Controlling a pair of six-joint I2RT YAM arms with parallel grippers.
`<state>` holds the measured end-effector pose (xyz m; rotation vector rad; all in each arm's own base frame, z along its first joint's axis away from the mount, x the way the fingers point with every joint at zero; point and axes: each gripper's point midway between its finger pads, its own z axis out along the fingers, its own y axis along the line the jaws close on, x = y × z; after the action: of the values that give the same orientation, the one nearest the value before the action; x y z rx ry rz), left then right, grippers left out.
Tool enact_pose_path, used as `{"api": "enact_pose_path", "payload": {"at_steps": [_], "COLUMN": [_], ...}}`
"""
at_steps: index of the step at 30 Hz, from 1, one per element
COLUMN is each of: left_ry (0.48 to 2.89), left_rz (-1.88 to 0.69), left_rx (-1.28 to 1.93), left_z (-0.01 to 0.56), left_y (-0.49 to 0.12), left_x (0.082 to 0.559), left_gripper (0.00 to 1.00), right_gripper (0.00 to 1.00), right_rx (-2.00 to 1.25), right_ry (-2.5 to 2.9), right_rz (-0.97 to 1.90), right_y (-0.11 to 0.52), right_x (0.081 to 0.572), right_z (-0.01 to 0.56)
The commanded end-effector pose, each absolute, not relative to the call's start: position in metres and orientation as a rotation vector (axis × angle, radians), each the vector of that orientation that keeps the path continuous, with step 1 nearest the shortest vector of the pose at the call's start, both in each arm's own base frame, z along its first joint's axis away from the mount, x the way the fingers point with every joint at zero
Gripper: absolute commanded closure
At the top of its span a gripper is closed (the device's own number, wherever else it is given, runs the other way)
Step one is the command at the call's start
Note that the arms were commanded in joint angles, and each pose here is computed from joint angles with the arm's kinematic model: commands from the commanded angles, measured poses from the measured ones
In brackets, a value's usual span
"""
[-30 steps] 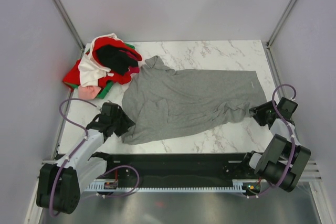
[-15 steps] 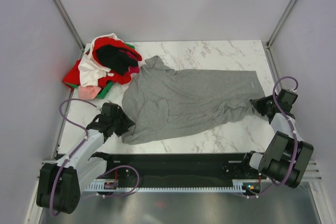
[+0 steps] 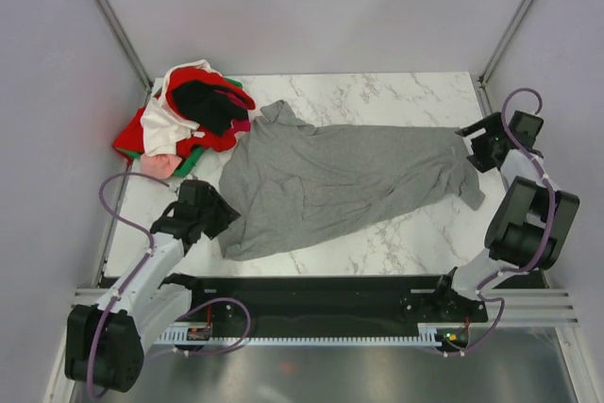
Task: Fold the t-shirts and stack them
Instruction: Fold the tshirt
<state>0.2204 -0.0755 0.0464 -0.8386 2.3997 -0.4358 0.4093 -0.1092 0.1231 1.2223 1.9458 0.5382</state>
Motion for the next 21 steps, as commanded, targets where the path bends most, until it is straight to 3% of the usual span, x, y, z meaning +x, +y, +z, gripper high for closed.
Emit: {"api": "enact_pose_path", "payload": {"at_steps": [1, 2, 4, 9, 10, 11, 16, 21], "left_ry": [2.362, 2.362, 2.375, 2.387, 2.39, 2.401, 2.422, 2.461], "left_rz": [-0.406, -0.406, -0.399, -0.43, -0.439, -0.466, -0.446, -0.422], "left_rx": [-0.798, -0.794, -0.791, -0.844, -0.863, -0.894, -0.977, -1.032], "left_z": [0.064, 0.067, 0.066, 0.061, 0.058, 0.053, 0.036, 0.019], "left_y": [-0.071, -0.071, -0.07, -0.072, -0.073, -0.076, -0.074, -0.075], "left_x": [0.23, 0.23, 0.226, 0.21, 0.208, 0.203, 0.193, 0.185], "left_gripper": [0.44, 0.44, 0.44, 0.41, 0.4, 0.39, 0.37, 0.36], "right_gripper": [0.07, 0.02, 0.02, 0.15, 0.24, 0.26, 0.31, 0.32], "right_rx": [1.221, 1.246, 1.279, 1.421, 1.409, 1.415, 1.445, 1.356], "right_ry": [2.08, 2.062, 2.019, 1.866, 1.844, 1.856, 1.975, 2.035], "right_rz": [0.373, 0.267, 0.189, 0.122, 0.128, 0.14, 0.234, 0.259], "right_y": [-0.121, -0.134, -0.15, -0.177, -0.175, -0.167, -0.138, -0.128], "right_x": [0.405, 0.392, 0.371, 0.301, 0.297, 0.291, 0.281, 0.294], "right_z": [0.102, 0.104, 0.109, 0.111, 0.115, 0.102, 0.05, 0.037]}}
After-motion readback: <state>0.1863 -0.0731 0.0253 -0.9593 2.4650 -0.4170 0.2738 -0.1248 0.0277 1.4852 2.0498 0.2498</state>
